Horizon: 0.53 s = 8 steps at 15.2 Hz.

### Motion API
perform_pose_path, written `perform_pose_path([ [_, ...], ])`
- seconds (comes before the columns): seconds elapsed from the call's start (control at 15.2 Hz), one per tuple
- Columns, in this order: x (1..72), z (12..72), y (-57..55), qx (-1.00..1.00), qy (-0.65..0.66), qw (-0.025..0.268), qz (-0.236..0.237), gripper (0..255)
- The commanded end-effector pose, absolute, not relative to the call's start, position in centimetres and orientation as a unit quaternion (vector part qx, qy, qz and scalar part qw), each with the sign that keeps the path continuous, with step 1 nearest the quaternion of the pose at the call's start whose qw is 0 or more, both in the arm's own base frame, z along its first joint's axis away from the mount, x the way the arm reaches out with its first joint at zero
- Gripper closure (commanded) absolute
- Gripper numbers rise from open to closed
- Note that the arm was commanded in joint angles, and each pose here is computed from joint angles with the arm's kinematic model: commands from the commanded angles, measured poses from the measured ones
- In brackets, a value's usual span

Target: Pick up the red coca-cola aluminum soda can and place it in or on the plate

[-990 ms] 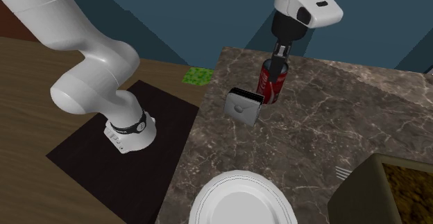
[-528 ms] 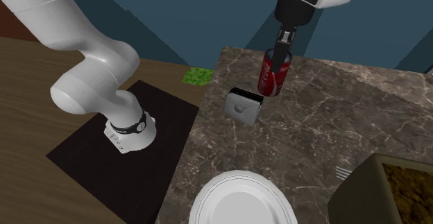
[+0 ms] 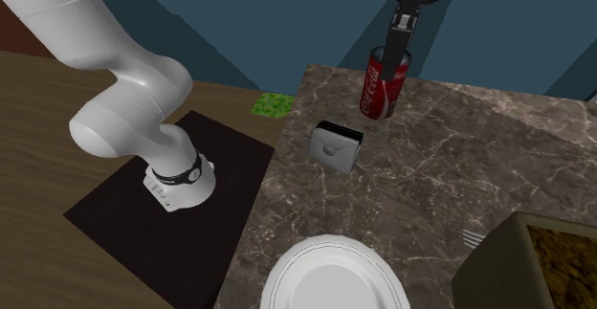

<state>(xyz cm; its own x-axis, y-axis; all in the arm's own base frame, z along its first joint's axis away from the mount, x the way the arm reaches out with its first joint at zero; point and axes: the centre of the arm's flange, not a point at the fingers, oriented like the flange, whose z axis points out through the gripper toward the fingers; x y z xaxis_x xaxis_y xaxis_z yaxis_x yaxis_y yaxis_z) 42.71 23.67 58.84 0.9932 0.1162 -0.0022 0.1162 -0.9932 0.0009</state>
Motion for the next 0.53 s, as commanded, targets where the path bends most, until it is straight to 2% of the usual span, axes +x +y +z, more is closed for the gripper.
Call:
perform_pose_path([
  [0.0, 42.6, 59.9, 23.7, 0.998, 0.058, 0.0, -0.001, 255],
  [0.46, 44.6, 60.9, 14.7, 0.998, 0.058, 0.0, -0.001, 255],
])
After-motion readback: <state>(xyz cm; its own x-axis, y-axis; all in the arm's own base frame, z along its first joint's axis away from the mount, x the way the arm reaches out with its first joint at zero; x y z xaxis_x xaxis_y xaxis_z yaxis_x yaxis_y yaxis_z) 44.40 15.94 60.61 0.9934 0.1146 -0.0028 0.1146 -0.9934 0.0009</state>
